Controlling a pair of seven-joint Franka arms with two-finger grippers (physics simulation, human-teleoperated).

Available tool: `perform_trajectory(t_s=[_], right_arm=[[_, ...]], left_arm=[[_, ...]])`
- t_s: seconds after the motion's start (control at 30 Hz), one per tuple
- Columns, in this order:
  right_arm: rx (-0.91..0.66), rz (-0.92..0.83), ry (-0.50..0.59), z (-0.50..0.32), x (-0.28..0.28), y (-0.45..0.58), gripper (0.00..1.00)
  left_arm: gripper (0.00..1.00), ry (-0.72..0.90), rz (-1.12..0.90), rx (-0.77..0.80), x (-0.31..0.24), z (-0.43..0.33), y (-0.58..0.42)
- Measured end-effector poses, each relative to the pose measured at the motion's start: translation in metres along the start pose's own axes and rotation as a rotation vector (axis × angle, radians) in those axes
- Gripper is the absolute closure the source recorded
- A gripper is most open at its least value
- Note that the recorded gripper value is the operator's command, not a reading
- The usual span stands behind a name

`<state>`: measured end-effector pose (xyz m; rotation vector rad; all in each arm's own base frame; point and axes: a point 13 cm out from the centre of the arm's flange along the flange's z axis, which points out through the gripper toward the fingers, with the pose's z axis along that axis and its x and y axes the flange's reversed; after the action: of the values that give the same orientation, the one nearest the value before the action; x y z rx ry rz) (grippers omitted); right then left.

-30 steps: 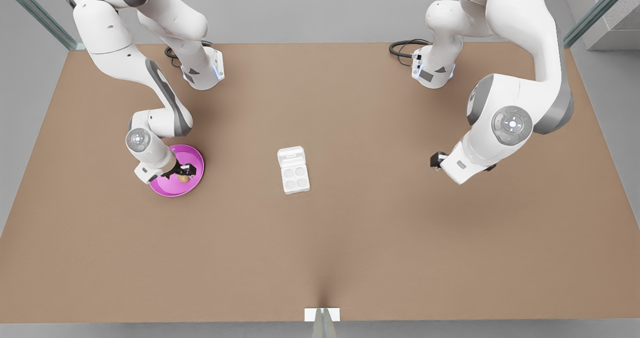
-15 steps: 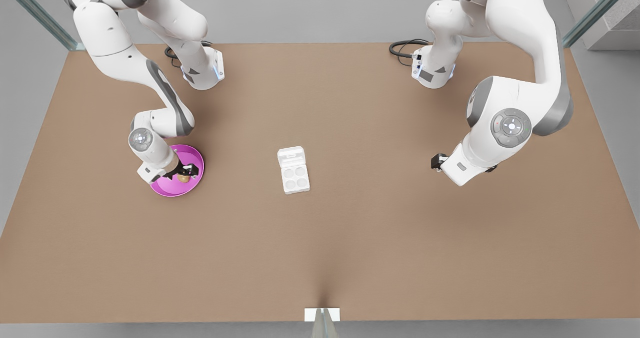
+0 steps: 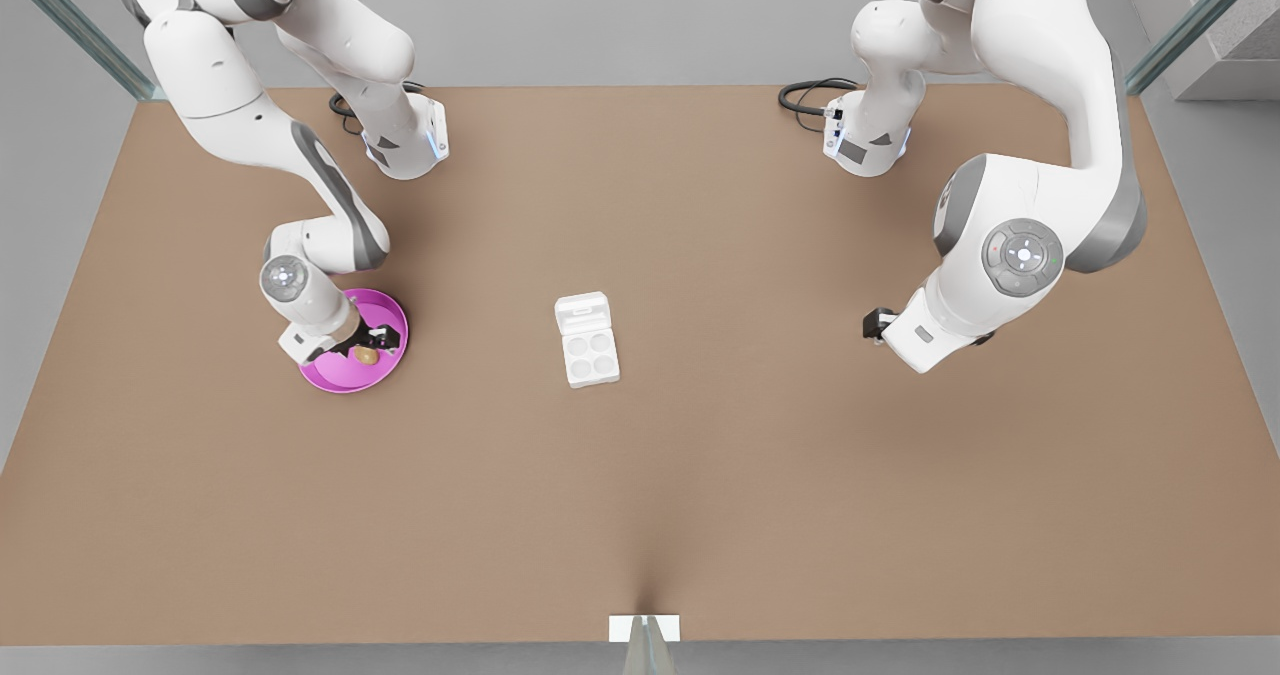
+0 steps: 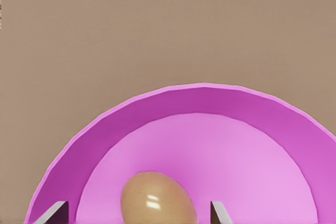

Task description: Pack egg into the box and close the box lid

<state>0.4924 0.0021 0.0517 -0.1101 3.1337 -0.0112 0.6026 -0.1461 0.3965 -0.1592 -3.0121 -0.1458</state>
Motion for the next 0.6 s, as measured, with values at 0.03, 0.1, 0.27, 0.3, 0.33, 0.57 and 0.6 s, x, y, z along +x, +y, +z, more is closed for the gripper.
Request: perform_trajectory(t_s=[0.03,0.1,0.27,0.3,0.33,0.57,0.6], right_arm=[[-0.002,-0.005,0.008,0.004,0.002,0.000,0.01],[-0.002,-0.008,0.015,0.009,0.005,-0.001,0.11],[0.001,-0.009,0.015,0.012,0.006,-0.009,0.11],[0.003,-0.010,0.012,0.011,0.005,-0.009,0.13],[0.004,-0.011,0.010,0.010,0.004,-0.010,0.21],[0.007,-0.014,0.002,0.006,0.002,-0.009,0.39],[0.007,-0.014,0.003,0.006,0.002,-0.009,0.41]], left_arm=[[0.00,0.000,0.000,0.000,0.000,0.000,0.000],[0.00,0.001,0.000,0.000,0.000,0.001,0.000],[0.00,-0.001,0.000,0.000,-0.001,0.001,0.000],[0.00,-0.001,0.000,0.000,-0.001,0.001,0.000],[0.00,-0.002,0.000,0.000,-0.001,0.001,0.000],[0.00,-0.002,-0.001,0.000,-0.001,0.001,0.000],[0.00,-0.001,0.000,0.000,-0.001,0.002,0.000]])
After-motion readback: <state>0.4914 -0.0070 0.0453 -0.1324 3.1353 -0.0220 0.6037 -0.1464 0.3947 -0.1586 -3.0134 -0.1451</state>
